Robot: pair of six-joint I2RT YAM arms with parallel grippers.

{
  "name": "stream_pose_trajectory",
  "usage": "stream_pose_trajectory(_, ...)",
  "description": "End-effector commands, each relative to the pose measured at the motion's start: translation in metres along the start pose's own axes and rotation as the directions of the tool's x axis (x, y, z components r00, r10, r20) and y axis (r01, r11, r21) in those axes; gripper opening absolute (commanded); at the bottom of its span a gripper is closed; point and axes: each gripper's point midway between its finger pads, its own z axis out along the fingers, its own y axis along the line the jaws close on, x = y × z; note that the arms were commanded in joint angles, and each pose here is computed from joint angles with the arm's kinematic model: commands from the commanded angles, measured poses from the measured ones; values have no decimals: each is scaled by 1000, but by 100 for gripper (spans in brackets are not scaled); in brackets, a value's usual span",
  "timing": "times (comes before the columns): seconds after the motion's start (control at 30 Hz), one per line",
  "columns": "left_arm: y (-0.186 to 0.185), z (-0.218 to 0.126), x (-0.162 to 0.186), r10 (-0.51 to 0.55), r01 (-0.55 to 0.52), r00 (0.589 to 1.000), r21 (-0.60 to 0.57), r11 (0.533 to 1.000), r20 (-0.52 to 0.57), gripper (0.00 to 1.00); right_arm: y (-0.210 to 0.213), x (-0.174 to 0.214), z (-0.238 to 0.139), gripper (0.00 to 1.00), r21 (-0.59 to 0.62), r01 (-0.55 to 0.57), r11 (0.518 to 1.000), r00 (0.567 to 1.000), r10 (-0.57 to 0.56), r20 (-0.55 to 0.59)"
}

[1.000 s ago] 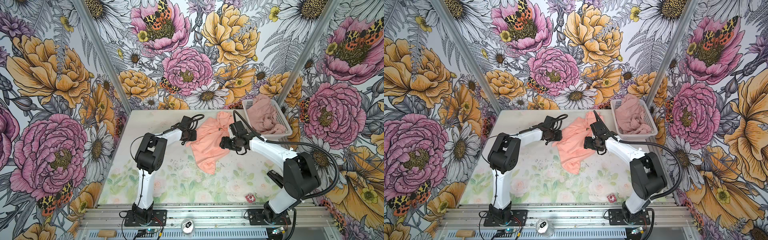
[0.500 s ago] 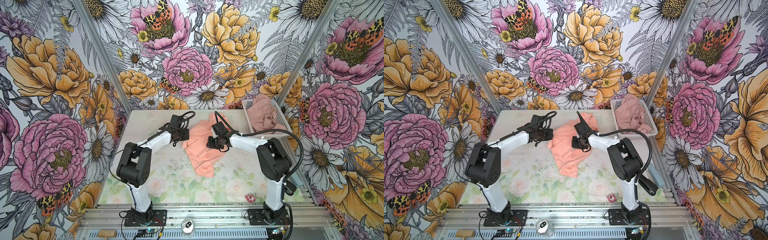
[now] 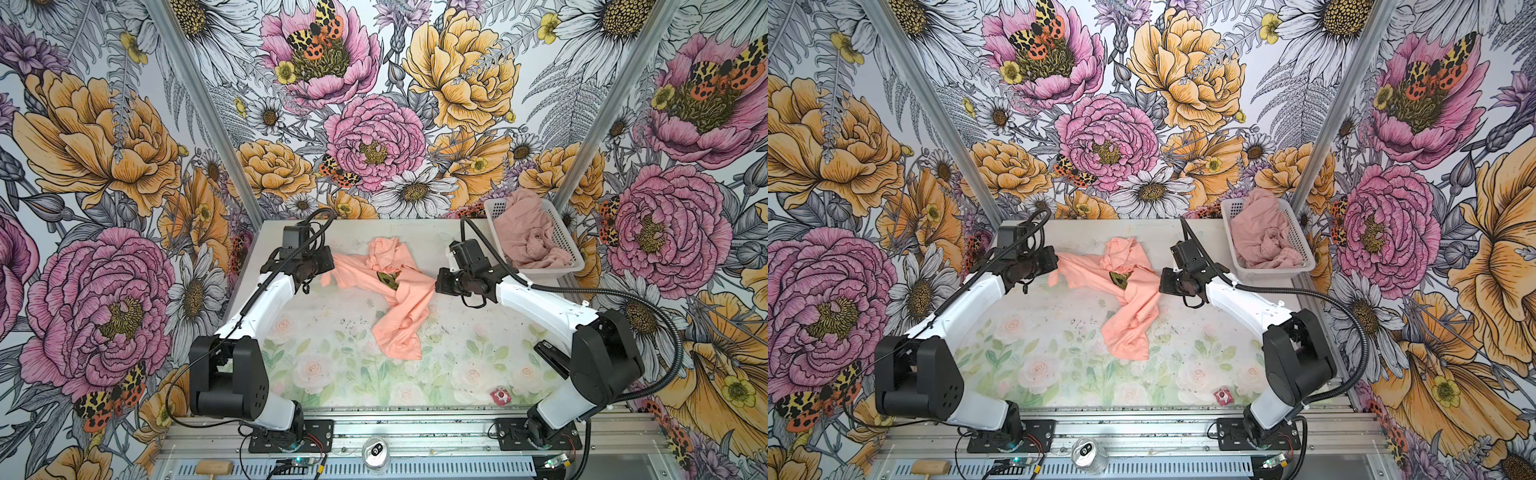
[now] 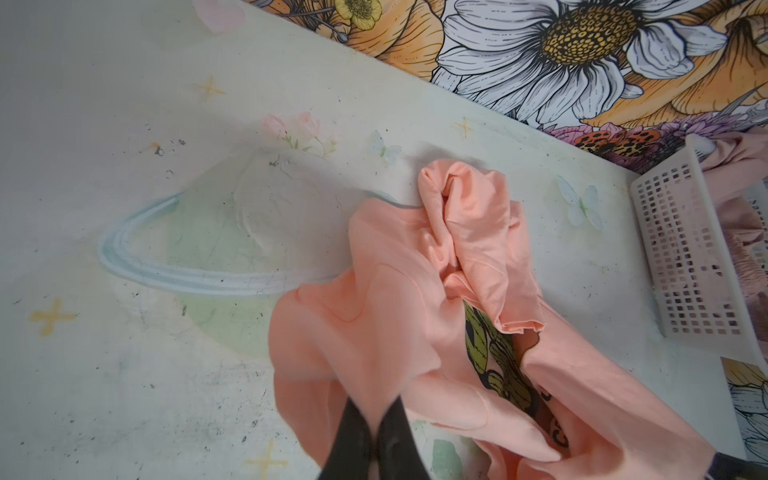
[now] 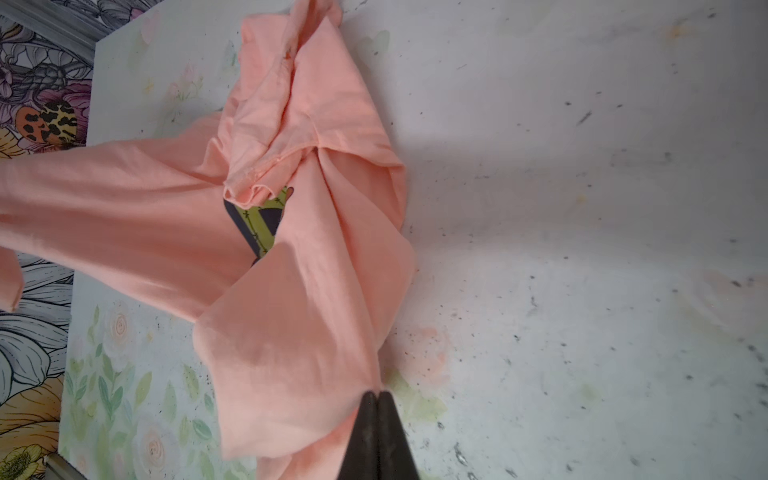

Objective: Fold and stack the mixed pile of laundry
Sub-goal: 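Pull the shirt apart with both grippers to spread it flat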

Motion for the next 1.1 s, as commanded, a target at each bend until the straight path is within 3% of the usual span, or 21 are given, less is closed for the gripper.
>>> stream_pose_trajectory(0.0,18,-17,-13,-14,15,999,-21,1000,35,0,-55,-18,-31,0,115,-84,990,994,75,75)
stream_pose_trajectory(0.33,26,-32,-61,-32,34,992,-12,999,119,0,-137,-48,-53,0,322,-145,936,986,111,120)
stream_pose_trajectory(0.4,25,-31,-58,-37,38,993,-6,999,111,0,-132,-50,-47,23,300,-130,945,990,109,86)
stream_pose_trajectory(0.47,25,-28,-50,-40,41,995,-6,999,92,0,-116,-44,-39,38,250,-109,962,994,100,48)
stream_pose_trajectory(0.6,36,-27,-24,-53,56,997,-43,998,58,0,-78,-12,-22,53,212,-17,977,999,26,-40)
stream_pose_trajectory(0.87,52,-37,15,-89,91,996,-83,992,32,0,-10,82,25,57,65,61,996,969,-44,-244)
stream_pose_trajectory(0.97,53,-44,16,-94,98,995,-85,992,45,0,-15,113,44,58,102,96,990,948,-59,-312)
stream_pose_trajectory(1.07,52,-49,16,-96,100,994,-82,992,50,0,-33,114,56,58,160,112,981,953,-61,-298)
